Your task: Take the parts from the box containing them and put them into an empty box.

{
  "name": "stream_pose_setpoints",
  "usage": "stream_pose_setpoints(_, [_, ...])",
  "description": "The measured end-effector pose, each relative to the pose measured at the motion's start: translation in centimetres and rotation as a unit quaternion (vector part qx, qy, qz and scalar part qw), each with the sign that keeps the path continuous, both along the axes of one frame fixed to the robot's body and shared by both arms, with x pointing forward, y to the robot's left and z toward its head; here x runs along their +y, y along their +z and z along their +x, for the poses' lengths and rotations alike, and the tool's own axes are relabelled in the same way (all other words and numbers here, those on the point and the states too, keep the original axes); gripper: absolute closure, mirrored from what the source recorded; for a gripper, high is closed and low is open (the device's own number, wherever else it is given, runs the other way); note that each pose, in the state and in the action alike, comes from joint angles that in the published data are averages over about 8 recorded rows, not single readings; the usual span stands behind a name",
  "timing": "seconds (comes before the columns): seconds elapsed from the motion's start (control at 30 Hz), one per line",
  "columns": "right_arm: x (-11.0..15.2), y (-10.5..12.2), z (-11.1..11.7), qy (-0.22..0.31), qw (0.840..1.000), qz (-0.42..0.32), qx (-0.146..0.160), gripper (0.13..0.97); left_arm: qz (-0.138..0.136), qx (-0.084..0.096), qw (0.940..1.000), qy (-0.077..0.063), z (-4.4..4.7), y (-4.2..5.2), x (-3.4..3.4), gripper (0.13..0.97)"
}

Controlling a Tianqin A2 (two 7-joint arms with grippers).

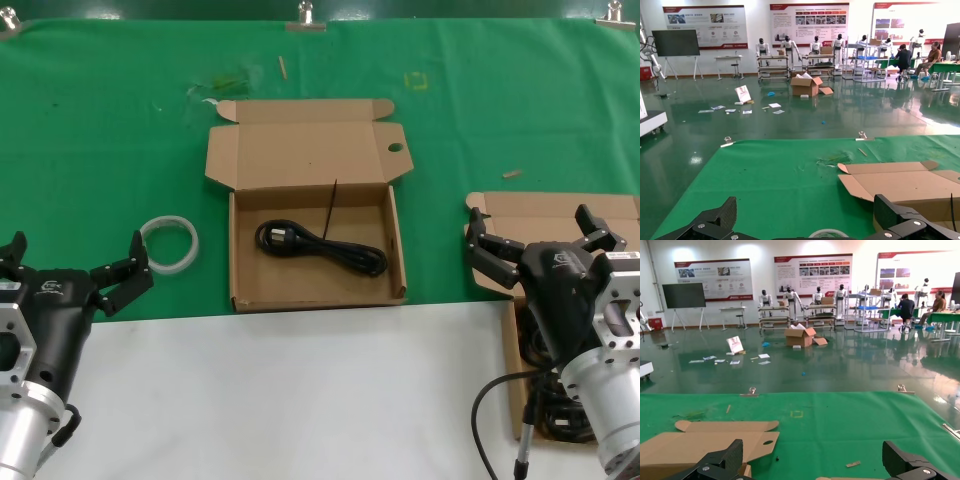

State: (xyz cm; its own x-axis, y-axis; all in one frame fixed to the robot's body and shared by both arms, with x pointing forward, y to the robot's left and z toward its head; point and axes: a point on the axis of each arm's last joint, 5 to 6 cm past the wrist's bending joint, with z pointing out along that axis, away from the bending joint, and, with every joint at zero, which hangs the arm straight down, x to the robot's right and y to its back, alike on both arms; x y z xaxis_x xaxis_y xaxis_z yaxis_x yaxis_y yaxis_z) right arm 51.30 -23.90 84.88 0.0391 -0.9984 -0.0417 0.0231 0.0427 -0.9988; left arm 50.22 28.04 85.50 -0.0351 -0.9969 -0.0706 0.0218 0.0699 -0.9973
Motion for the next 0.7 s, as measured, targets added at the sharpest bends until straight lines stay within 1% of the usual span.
stream_pose_setpoints(0.7, [0.00, 0.00, 0.00, 0.000, 1.000, 0.000, 0.000, 0.130, 0.000, 0.000, 1.0000, 0.000, 0.00, 0.00, 0.00, 0.132])
